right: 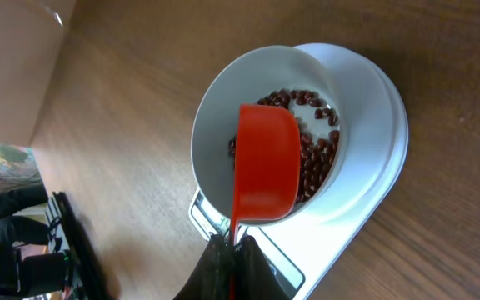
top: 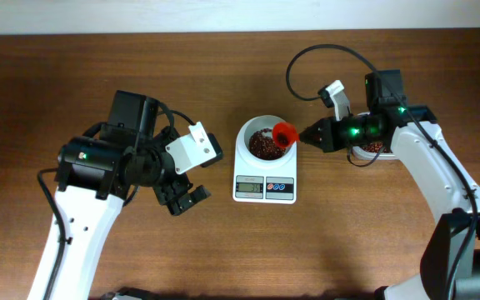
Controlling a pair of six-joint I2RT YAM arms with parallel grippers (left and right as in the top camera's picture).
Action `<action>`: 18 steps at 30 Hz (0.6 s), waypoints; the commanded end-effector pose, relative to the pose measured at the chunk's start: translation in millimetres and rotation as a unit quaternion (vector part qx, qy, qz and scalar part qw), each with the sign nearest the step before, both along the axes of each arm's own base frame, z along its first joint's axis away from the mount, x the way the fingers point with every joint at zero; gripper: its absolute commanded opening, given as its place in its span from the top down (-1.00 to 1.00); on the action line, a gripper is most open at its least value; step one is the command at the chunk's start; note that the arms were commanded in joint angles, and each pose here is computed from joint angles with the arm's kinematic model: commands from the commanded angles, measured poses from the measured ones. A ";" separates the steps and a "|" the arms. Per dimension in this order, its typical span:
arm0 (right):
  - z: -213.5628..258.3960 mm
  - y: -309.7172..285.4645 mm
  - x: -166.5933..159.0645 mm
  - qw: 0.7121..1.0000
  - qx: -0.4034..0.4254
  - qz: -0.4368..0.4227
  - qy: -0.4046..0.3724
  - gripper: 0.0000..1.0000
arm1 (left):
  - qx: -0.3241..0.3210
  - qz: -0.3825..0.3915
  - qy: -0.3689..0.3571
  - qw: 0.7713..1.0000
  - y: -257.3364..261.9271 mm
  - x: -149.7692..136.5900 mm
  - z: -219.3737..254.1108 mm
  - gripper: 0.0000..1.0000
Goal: Scoop and weigh 50g on scale
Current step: 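Tilt the red scoop slowly to pour beans into the bowl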
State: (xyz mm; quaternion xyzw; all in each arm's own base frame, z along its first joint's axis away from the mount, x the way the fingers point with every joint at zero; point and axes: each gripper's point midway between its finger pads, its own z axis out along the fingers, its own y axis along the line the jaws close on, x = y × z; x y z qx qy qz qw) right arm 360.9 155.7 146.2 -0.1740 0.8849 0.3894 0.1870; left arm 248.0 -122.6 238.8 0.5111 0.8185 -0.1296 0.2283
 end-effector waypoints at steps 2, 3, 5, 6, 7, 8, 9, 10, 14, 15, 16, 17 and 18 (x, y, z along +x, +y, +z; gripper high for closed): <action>24.5 6.6 2.9 1.000 0.003 0.014 -0.021 0.92 | -0.001 -0.002 -0.006 1.000 1.2 -2.9 2.0 -0.98; 27.4 7.9 1.9 1.000 0.002 0.017 -0.023 0.92 | -0.001 -0.002 -0.006 1.000 1.2 -2.9 2.0 -0.98; 31.2 9.8 -0.2 0.999 0.002 0.020 -0.024 0.92 | -0.001 -0.002 -0.006 1.000 1.2 -2.9 2.0 -0.98; 34.1 10.3 -1.4 0.999 0.002 0.021 -0.024 0.92 | -0.001 -0.002 -0.006 1.000 1.2 -2.9 2.0 -0.98; 35.1 10.5 -1.9 0.999 0.001 0.022 -0.025 0.92 | -0.001 -0.002 -0.006 1.000 1.2 -2.9 2.0 -0.98; 34.7 8.9 -1.6 0.999 -0.007 0.024 -0.031 0.92 | -0.001 -0.002 -0.006 1.000 1.2 -2.9 2.0 -0.98; 32.1 6.3 -0.4 0.999 -0.017 0.019 -0.032 0.92 | -0.001 -0.002 -0.006 1.000 1.2 -2.9 2.0 -0.98; 28.5 2.6 1.2 0.999 -0.032 0.013 -0.031 0.92 | -0.001 -0.002 -0.006 1.000 1.2 -2.9 2.0 -0.98; 28.0 0.4 1.1 0.999 -0.041 0.010 -0.029 0.92 | -0.002 -0.002 -0.006 1.000 1.2 -2.9 2.1 -0.98; 36.9 7.4 -1.3 0.999 -0.015 0.027 -0.037 0.92 | -0.002 -0.002 -0.006 1.000 1.2 -2.9 2.1 -0.97; 49.5 17.4 -6.3 0.996 0.022 0.062 -0.060 0.92 | -0.001 -0.002 -0.006 1.000 1.2 -2.9 2.0 -0.98; 56.8 21.8 -8.6 0.993 0.040 0.079 -0.074 0.92 | -0.001 -0.002 -0.006 1.000 1.2 -2.9 2.0 -0.98; 55.9 20.1 -6.3 0.994 0.031 0.074 -0.075 0.92 | -0.001 -0.002 -0.006 1.000 1.2 -2.9 2.0 -0.98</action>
